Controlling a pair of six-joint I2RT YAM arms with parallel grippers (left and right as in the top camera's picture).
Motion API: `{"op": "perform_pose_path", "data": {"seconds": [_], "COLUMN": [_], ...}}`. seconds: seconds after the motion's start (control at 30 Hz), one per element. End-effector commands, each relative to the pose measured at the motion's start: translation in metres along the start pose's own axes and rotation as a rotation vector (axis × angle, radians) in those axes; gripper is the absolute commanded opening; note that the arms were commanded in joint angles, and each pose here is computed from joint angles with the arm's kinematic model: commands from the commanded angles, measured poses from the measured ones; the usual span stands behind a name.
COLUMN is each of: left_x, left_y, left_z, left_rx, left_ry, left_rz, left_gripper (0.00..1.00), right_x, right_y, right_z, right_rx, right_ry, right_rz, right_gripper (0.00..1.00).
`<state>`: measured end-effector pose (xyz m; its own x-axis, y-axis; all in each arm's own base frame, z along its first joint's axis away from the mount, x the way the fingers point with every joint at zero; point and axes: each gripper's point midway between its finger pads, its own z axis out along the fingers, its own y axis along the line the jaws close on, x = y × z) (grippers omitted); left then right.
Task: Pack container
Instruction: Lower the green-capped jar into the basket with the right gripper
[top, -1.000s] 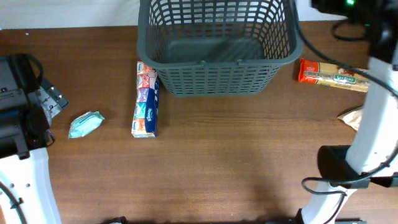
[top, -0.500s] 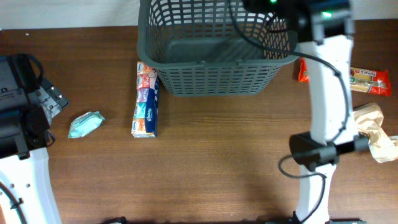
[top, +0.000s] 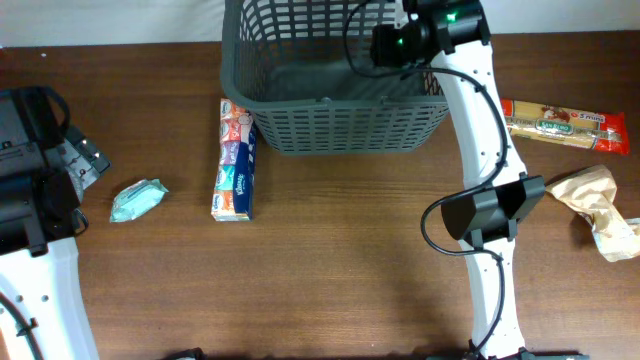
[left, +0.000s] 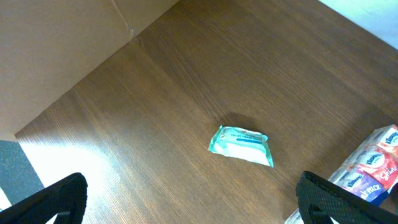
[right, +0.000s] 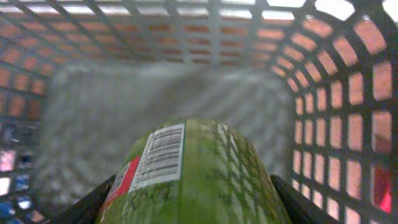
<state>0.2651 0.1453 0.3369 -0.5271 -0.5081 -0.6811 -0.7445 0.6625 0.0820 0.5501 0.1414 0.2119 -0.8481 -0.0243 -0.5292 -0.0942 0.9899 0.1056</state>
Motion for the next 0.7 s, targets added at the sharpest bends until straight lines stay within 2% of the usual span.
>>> {"op": "perform_pose_path", "data": {"seconds": [0.0,0.43,0.67], "left_x": [-0.004,-0.004,-0.004], "left_y": [0.001,0.001,0.001], "left_z": [-0.004,-0.004,-0.004], "left_rx": [0.010,0.010,0.010], "left_ry": [-0.013,-0.013,-0.013], "left_rz": [-0.017,-0.017,-0.017], "left_gripper": [0.99,0.99,0.99], "right_x": [0.004,0.058,0.074], "right_y": [-0.014,-0.032,-0.035], "right_z": [0.001,0.047,0.060], "right_rx": [0.076,0.120,0.130], "right_ry": [0.015,0.221,0.271], "right_rz": [0.001,0.008,0.007], "right_gripper": [0.03,0.04,0.03]}}
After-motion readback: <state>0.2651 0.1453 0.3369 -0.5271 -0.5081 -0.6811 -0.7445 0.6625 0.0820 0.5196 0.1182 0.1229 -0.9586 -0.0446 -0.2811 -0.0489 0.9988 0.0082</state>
